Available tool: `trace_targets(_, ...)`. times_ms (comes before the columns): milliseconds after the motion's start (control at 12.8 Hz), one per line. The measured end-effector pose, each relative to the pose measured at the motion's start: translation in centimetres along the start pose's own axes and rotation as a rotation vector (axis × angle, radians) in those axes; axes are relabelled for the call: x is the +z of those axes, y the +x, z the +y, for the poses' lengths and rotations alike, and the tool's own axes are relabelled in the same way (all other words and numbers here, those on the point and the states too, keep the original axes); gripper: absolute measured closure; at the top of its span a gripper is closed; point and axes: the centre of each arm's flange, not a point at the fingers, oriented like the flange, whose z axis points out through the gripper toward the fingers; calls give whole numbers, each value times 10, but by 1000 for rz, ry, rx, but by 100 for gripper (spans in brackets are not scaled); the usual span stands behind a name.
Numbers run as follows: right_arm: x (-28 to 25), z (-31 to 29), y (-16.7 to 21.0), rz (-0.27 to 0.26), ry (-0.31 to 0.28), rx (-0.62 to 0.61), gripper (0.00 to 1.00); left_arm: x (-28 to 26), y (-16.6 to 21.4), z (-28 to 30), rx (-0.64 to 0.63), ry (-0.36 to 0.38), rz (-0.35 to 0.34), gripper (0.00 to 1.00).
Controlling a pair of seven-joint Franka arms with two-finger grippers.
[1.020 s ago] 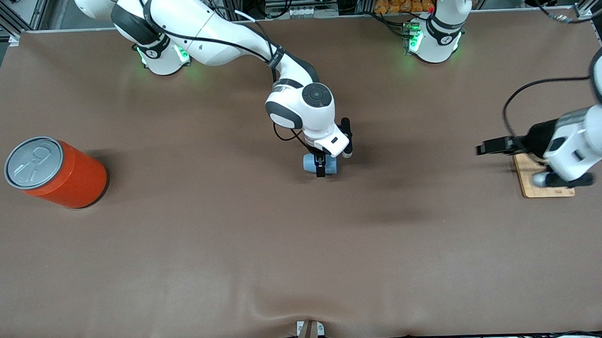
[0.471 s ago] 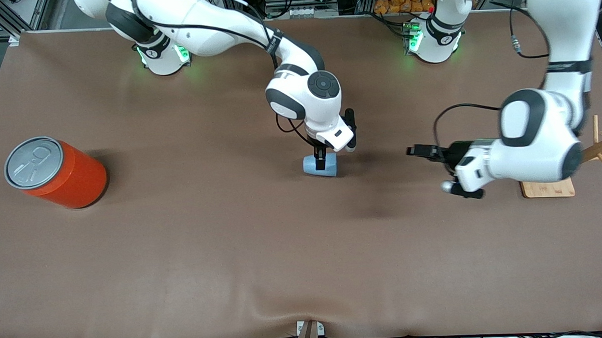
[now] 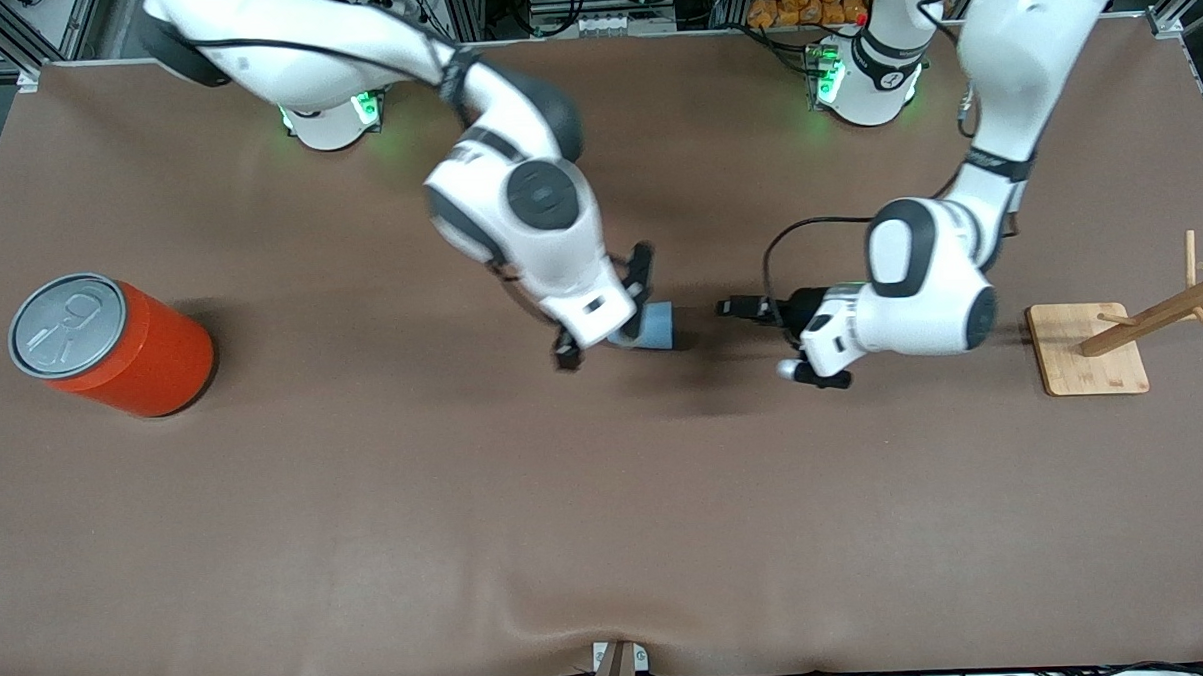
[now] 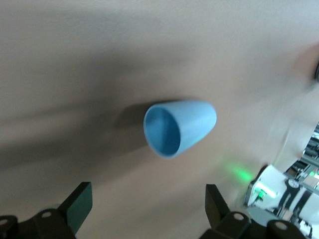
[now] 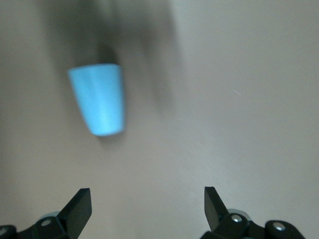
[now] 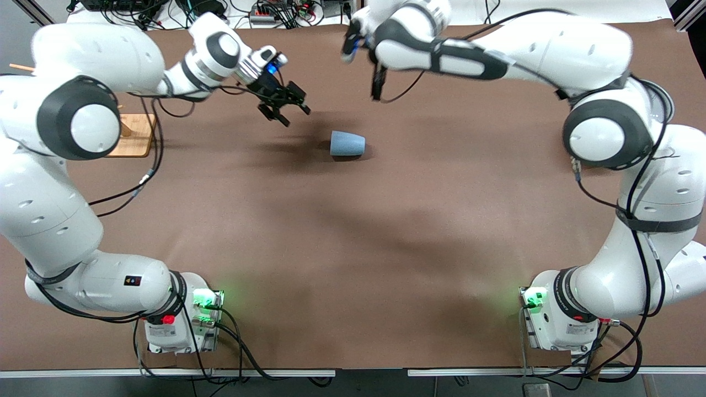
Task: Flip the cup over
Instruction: 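Grasp the cup with the left gripper while the right gripper withdraws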
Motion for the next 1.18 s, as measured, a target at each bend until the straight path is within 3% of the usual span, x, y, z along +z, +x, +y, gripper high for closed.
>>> trace_targets(235, -28, 81, -76, 0, -26, 153, 0, 52, 2, 3, -71, -46, 52, 0)
trace_targets(627, -76, 164, -192, -103, -50, 400, 0, 78, 4, 4, -142, -96, 108, 0)
trace_targets(706, -88, 172, -207, -101, -65, 490, 0, 78, 5, 4, -147, -100, 110, 0)
trace_targets(1176, -177, 203, -335, 23, -33, 1155, 0, 105, -1, 11, -171, -107, 116, 0)
